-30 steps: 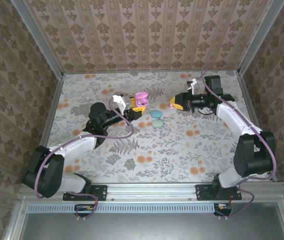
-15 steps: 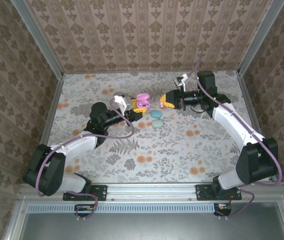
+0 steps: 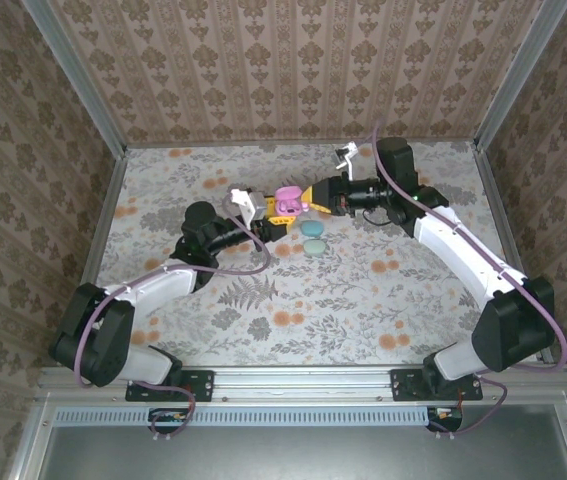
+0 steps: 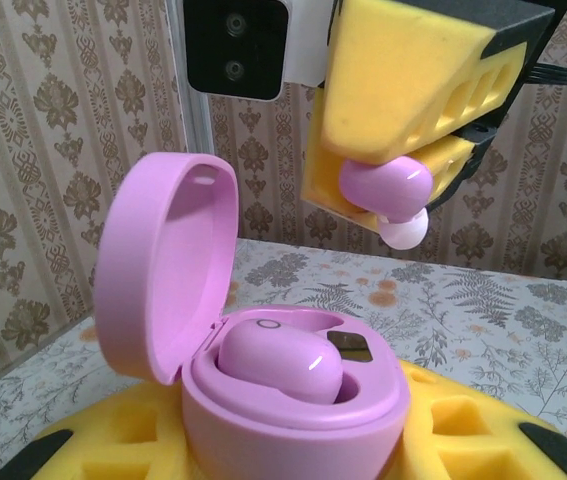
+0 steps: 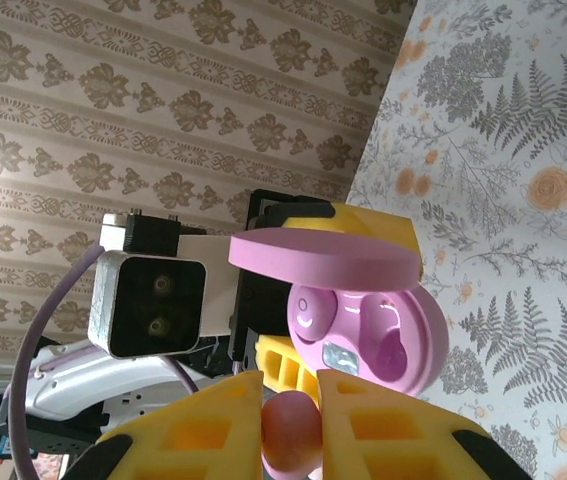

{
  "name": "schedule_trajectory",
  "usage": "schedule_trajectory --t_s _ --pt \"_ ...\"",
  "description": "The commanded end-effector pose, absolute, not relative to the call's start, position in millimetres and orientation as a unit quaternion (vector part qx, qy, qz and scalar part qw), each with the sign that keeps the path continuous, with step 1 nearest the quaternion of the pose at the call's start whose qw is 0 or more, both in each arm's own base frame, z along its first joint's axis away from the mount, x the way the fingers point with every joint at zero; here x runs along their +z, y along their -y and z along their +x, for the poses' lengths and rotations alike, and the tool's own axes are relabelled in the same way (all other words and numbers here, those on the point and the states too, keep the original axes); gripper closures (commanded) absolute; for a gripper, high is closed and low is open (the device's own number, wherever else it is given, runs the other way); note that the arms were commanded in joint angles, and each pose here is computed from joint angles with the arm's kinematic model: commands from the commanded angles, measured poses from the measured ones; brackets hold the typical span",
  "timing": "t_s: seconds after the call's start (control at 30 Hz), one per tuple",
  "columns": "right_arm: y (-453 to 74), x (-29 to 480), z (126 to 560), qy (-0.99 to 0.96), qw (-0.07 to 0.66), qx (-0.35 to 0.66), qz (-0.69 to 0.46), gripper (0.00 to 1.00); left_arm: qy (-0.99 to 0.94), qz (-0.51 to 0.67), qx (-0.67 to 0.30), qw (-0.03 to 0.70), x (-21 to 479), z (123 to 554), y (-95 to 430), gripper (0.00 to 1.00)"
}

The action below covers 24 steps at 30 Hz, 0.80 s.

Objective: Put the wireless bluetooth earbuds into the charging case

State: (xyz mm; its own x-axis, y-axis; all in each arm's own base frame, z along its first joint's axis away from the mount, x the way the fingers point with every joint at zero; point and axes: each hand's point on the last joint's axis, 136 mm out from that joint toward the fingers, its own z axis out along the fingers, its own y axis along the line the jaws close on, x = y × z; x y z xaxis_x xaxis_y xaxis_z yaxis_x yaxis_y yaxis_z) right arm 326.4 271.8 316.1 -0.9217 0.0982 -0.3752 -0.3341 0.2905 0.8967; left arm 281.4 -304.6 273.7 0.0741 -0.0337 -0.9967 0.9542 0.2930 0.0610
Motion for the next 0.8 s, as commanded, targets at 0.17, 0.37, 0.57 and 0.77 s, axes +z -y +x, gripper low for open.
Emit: schedule_trajectory --t_s 0.17,0.37,0.57,0.77 --pt "-281 322 340 -0.780 0.216 0.581 -0.086 0.80 -0.501 0.437 -0.422 0.616 299 277 310 0.78" --pt "-282 316 345 -0.786 0.221 0.572 -0.081 0.81 -0.498 0.439 -0.427 0.614 300 274 312 0.78" --pt "-283 314 347 -0.788 0.224 0.568 -0.078 0.81 -0.498 0.440 -0.427 0.613 300 274 312 0.78" --pt "-287 315 349 -0.785 0.226 0.571 -0.079 0.81 -0.499 0.440 -0.427 0.613 299 274 312 0.78"
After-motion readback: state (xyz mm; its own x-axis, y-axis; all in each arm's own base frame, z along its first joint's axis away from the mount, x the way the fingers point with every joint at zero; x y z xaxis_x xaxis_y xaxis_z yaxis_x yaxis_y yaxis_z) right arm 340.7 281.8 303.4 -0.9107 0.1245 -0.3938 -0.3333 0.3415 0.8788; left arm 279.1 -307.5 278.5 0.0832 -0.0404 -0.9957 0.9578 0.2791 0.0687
